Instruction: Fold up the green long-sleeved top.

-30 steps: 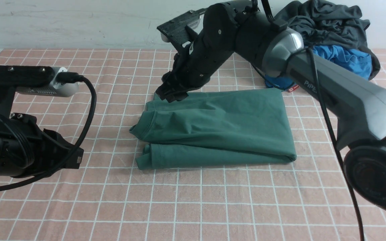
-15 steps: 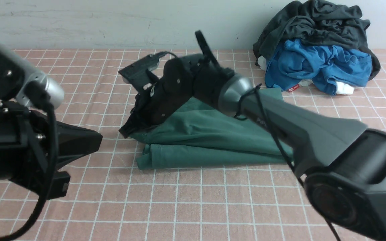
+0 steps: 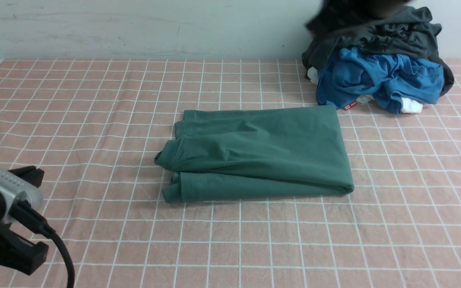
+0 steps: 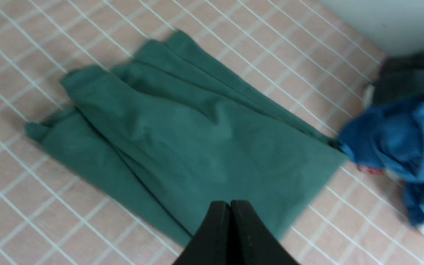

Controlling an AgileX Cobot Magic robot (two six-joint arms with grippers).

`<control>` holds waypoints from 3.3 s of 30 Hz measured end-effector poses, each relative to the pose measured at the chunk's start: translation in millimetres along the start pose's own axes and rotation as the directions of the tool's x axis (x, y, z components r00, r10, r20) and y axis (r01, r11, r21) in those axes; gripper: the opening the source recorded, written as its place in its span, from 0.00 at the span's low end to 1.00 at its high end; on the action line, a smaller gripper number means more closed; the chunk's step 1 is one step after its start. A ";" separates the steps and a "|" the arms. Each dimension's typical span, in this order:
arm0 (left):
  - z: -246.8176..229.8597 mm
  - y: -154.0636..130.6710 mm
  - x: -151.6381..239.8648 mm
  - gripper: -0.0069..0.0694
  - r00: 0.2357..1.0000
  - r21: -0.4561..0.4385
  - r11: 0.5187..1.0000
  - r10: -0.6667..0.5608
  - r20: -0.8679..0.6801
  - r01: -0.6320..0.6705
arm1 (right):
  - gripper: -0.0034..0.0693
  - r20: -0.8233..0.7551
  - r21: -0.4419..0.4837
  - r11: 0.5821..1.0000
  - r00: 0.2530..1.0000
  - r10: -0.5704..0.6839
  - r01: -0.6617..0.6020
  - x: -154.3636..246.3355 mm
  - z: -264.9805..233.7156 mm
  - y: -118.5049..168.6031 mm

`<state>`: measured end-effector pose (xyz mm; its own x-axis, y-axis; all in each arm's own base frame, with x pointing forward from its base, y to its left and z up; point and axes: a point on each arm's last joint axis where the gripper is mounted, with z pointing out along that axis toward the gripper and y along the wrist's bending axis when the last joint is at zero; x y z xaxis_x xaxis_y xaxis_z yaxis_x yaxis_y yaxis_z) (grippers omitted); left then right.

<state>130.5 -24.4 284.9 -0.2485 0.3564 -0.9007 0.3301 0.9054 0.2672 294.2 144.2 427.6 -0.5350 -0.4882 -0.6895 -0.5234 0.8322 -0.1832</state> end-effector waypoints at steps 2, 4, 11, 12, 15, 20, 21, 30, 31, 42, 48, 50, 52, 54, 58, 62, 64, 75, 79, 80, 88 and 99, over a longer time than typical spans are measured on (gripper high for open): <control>1.5 -0.9 5.3 0.09 1.000 -0.005 1.000 -0.003 -0.009 0.003 | 0.03 0.038 0.062 0.998 0.999 0.008 -0.010 17.7 -19.0 -5.3; 3.2 -3.2 12.5 0.09 1.000 0.002 1.000 -0.007 -0.030 0.007 | 0.03 0.153 0.132 0.990 0.988 0.026 -0.046 51.2 -44.3 -6.5; 3.6 -6.5 16.9 0.09 0.998 0.031 0.999 -0.008 -0.057 0.010 | 0.03 0.426 0.106 0.982 0.899 0.096 -0.155 176.4 -62.1 21.5; 3.6 -6.7 17.0 0.09 0.998 0.034 0.999 -0.008 -0.059 0.010 | 0.03 0.446 0.091 0.982 0.888 0.109 -0.167 188.2 -61.2 25.0; 3.6 -6.8 17.1 0.09 0.998 0.034 0.999 -0.008 -0.060 0.010 | 0.03 0.477 -0.009 0.973 0.854 0.205 -0.229 248.0 -36.7 44.4; 3.6 -6.8 17.1 0.09 0.998 0.035 0.999 -0.008 -0.060 0.010 | 0.03 0.624 -0.120 0.973 0.748 0.228 -0.197 297.2 -24.3 65.3; 3.6 -6.8 17.1 0.09 0.998 0.035 0.999 -0.008 -0.060 0.010 | 0.03 0.631 -0.123 0.974 0.742 0.227 -0.193 298.7 -24.3 66.0; 3.6 -6.8 17.1 0.09 0.998 0.035 0.999 -0.008 -0.060 0.010 | 0.03 0.818 -0.123 0.986 0.551 0.166 -0.115 323.9 -41.0 75.2; 3.6 -6.8 17.1 0.09 0.998 0.035 0.999 -0.008 -0.060 0.010 | 0.03 0.806 -0.116 0.985 0.568 0.168 -0.127 325.9 -39.8 74.4; 3.6 -6.8 17.1 0.09 0.998 0.035 0.999 -0.008 -0.060 0.010 | 0.03 0.621 0.013 0.894 0.705 0.343 -0.447 357.5 -25.6 59.7; 3.5 -7.4 17.6 0.09 0.998 0.042 0.999 -0.007 -0.065 0.010 | 0.03 0.581 0.193 0.840 0.749 0.318 -0.507 365.8 -24.0 52.5; 3.4 -8.3 18.2 0.09 0.997 0.052 0.999 -0.007 -0.072 0.011 | 0.03 0.575 0.219 0.840 0.761 0.300 -0.497 366.3 -24.1 51.8; 3.4 -8.7 18.5 0.09 0.997 0.056 0.998 -0.007 -0.075 0.011 | 0.03 0.573 0.223 0.841 0.764 0.296 -0.492 366.4 -24.1 51.8; 3.4 -8.7 18.5 0.09 0.997 0.056 0.998 -0.007 -0.075 0.011 | 0.03 0.571 0.224 0.843 0.767 0.293 -0.489 366.5 -24.0 51.9; 3.4 -8.7 18.5 0.09 0.997 0.056 0.998 -0.007 -0.075 0.011 | 0.03 0.571 0.224 0.842 0.766 0.295 -0.491 366.4 -24.1 51.9; 3.4 -8.7 18.5 0.09 0.997 0.056 0.998 -0.007 -0.075 0.011 | 0.03 0.571 0.224 0.842 0.766 0.295 -0.491 366.4 -24.1 51.9; 3.4 -8.7 18.5 0.09 0.997 0.056 0.998 -0.007 -0.075 0.011 | 0.03 0.571 0.224 0.842 0.766 0.295 -0.491 366.4 -24.1 51.9; -40.0 -31.9 55.5 0.09 0.990 0.006 1.000 -0.022 0.136 0.021 | 0.03 0.570 0.222 0.841 0.766 0.298 -0.493 366.5 -24.0 52.0; -46.8 -38.6 76.9 0.09 0.975 -0.043 0.999 -0.015 0.220 0.025 | 0.03 0.570 0.222 0.841 0.766 0.298 -0.493 366.5 -24.0 52.0; -47.9 -39.0 85.8 0.09 0.963 -0.089 0.995 -0.009 0.269 0.034 | 0.03 0.570 0.221 0.841 0.765 0.299 -0.493 366.5 -24.0 52.0; -41.7 -29.3 105.2 0.09 0.954 -0.250 0.955 -0.082 0.287 0.157 | 0.03 0.569 0.221 0.841 0.766 0.299 -0.493 366.6 -23.9 52.1; -38.0 -34.8 125.8 0.09 0.953 -0.200 0.932 -0.294 0.074 0.303 | 0.03 0.569 0.221 0.841 0.766 0.300 -0.493 366.6 -23.9 52.1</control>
<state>53.1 -2.3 175.3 -0.2664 0.0561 -0.9622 0.0499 0.9978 0.0444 54.9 2.3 182.0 -0.1894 0.0250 -0.9816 -0.0298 0.9991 0.0312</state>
